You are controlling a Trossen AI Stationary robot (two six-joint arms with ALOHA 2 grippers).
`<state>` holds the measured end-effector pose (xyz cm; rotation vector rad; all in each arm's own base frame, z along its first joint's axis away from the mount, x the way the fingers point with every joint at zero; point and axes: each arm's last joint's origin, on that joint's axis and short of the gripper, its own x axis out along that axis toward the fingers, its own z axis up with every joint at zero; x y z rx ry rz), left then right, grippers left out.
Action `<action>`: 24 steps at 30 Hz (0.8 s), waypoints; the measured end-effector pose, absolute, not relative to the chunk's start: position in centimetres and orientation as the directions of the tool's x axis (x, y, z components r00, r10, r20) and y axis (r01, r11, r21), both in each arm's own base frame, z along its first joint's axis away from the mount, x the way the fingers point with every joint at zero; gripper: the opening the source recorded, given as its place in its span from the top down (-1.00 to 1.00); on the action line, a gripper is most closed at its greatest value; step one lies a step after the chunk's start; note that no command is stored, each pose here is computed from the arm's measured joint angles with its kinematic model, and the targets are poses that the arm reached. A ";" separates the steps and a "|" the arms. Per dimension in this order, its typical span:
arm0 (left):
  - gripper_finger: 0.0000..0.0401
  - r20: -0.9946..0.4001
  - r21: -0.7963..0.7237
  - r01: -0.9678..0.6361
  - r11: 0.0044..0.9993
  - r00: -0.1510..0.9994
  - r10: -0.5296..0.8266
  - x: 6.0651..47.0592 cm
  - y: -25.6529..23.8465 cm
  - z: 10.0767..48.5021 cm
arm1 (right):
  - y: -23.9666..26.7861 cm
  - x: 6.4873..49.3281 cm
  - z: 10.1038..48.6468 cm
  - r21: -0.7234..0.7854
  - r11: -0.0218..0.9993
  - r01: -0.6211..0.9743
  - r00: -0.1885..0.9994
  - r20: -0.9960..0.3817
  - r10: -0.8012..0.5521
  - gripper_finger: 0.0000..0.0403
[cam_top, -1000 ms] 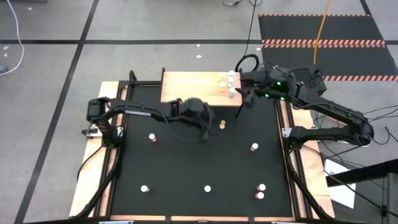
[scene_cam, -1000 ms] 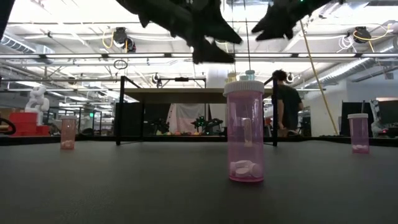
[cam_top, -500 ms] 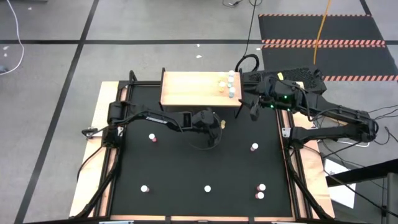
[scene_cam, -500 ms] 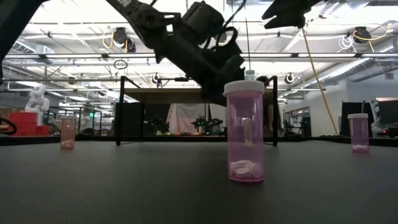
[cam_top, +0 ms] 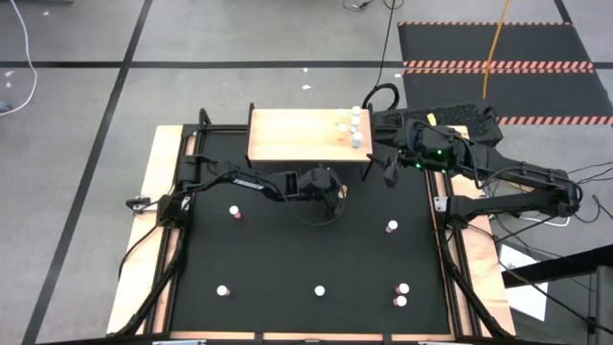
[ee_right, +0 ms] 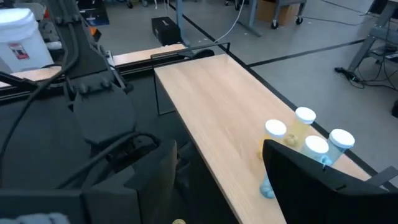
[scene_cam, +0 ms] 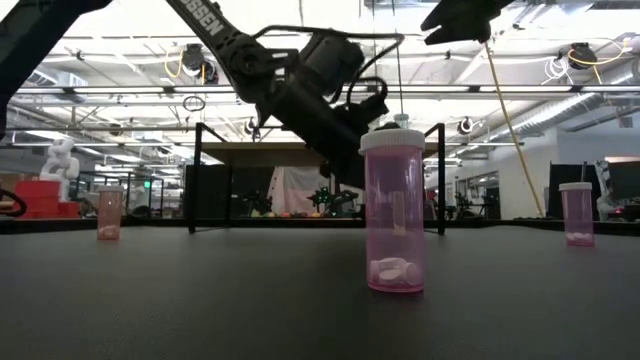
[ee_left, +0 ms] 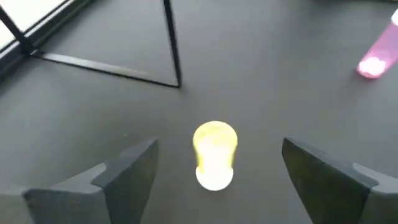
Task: Pick and place medicine bottles onto shelf by color
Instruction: Put the yellow pill bottle on the shelf aligned with the other yellow pill bottles
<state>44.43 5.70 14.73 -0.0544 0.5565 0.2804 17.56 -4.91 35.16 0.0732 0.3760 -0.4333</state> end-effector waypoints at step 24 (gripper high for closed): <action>-0.04 -0.506 -0.012 -0.285 0.959 0.828 0.239 44.7 6.2 14.5 | -4.8 17.5 35.2 -0.015 0.918 0.397 0.848 -0.375 -0.374 -0.17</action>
